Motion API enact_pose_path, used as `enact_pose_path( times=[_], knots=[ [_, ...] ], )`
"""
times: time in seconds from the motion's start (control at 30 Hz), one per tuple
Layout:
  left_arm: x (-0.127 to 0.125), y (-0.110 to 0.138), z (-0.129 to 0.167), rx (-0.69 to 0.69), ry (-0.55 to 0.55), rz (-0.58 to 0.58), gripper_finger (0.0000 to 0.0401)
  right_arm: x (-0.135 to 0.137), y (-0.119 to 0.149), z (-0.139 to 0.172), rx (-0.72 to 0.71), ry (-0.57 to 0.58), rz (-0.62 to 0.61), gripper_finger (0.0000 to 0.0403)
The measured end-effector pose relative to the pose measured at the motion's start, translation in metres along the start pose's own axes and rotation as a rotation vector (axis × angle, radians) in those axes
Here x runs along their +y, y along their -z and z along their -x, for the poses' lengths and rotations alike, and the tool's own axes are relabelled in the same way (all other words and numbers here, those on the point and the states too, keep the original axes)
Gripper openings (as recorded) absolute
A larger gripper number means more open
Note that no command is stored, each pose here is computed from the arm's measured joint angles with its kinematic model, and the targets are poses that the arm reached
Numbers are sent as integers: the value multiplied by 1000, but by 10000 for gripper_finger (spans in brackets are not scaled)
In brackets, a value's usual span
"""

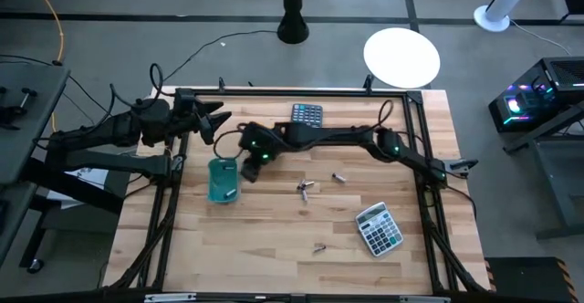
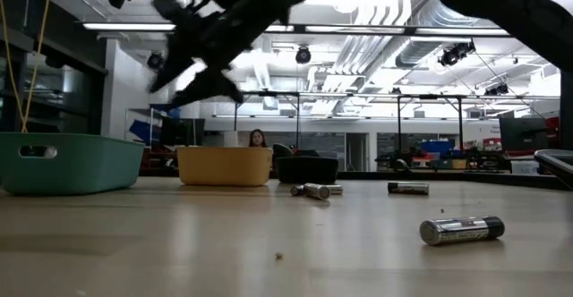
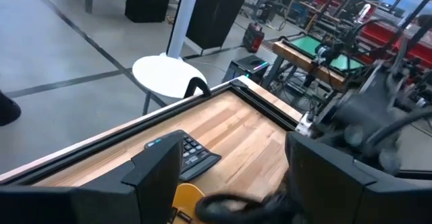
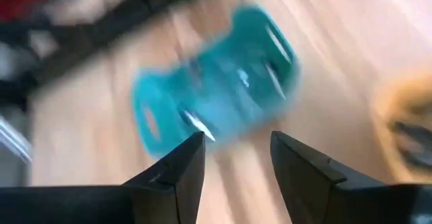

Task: Sort batteries
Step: Put the silver battery into the green bin

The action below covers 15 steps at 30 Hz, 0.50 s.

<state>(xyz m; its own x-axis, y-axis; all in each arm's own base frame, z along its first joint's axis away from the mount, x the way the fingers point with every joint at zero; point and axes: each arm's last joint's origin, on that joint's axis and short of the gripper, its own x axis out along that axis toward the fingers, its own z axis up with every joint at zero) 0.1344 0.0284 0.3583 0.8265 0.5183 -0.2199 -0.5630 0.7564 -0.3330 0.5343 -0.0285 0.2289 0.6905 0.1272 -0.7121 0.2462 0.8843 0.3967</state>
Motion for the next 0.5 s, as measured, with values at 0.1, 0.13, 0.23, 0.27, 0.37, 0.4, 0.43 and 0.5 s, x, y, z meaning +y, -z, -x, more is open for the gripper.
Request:
enact_pose_path(
  times=[0.1,0.13,0.23,0.27,0.37,0.4,0.43,0.5],
  knots=[
    [0,0,0,2,-2,-7,255,-6,18,20,187,197,101,164],
    [0,0,0,2,-2,-11,255,-8,26,25,253,268,132,164],
    [0,0,0,2,-3,-24,255,-13,52,36,418,388,189,165],
    [0,0,0,2,-4,-28,255,-15,60,41,451,396,191,165],
    [0,0,0,1,-4,-23,255,-17,87,63,480,410,172,165],
    [0,0,0,0,-4,-20,255,-18,99,71,479,413,157,165],
    [0,0,0,0,-3,-20,255,-21,111,79,483,419,143,165],
    [0,0,0,0,-3,-19,255,-28,136,96,478,436,111,165]
  ],
)
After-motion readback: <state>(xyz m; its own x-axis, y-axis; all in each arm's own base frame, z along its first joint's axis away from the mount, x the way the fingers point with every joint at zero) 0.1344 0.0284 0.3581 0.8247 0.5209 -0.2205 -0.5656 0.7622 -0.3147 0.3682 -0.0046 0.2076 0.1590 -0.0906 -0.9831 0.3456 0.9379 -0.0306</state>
